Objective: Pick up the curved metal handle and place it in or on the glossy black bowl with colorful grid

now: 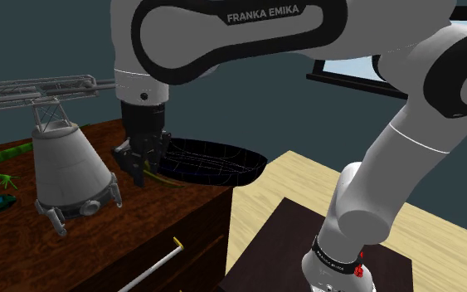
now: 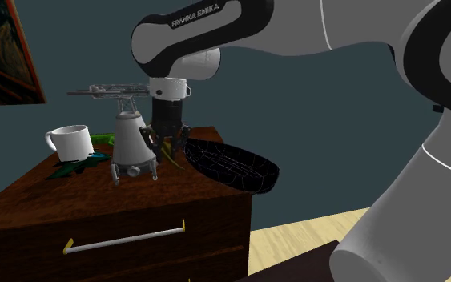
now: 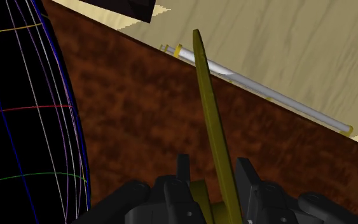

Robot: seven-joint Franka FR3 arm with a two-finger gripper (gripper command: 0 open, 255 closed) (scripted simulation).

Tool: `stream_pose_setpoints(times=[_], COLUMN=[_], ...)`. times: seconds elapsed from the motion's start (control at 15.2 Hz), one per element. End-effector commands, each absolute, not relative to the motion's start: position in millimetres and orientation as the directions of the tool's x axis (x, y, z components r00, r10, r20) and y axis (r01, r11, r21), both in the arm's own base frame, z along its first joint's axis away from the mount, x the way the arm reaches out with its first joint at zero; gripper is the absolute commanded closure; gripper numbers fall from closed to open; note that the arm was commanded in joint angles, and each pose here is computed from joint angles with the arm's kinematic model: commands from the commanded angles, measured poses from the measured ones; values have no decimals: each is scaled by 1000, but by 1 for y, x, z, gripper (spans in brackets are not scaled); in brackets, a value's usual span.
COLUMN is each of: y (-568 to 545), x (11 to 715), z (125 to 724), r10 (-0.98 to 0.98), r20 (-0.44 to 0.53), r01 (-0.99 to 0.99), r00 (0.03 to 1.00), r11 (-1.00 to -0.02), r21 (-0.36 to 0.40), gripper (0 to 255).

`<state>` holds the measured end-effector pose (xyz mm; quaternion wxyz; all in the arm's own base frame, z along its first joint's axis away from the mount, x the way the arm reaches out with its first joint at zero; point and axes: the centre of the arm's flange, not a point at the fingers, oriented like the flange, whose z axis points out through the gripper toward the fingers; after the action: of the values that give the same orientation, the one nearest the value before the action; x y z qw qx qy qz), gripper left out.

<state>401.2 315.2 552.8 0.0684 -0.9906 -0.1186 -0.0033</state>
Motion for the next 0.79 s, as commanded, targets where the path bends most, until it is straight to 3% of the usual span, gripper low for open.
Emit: stream_pose_setpoints(times=[0.0, 0.73], y=[315, 315], x=[401, 401], z=[563, 621], r10=[235, 235], r20=[23, 23], r01=[236, 236], r00=[972, 972], r11=[-962, -962], r21=[-135, -135], gripper=[255, 255])
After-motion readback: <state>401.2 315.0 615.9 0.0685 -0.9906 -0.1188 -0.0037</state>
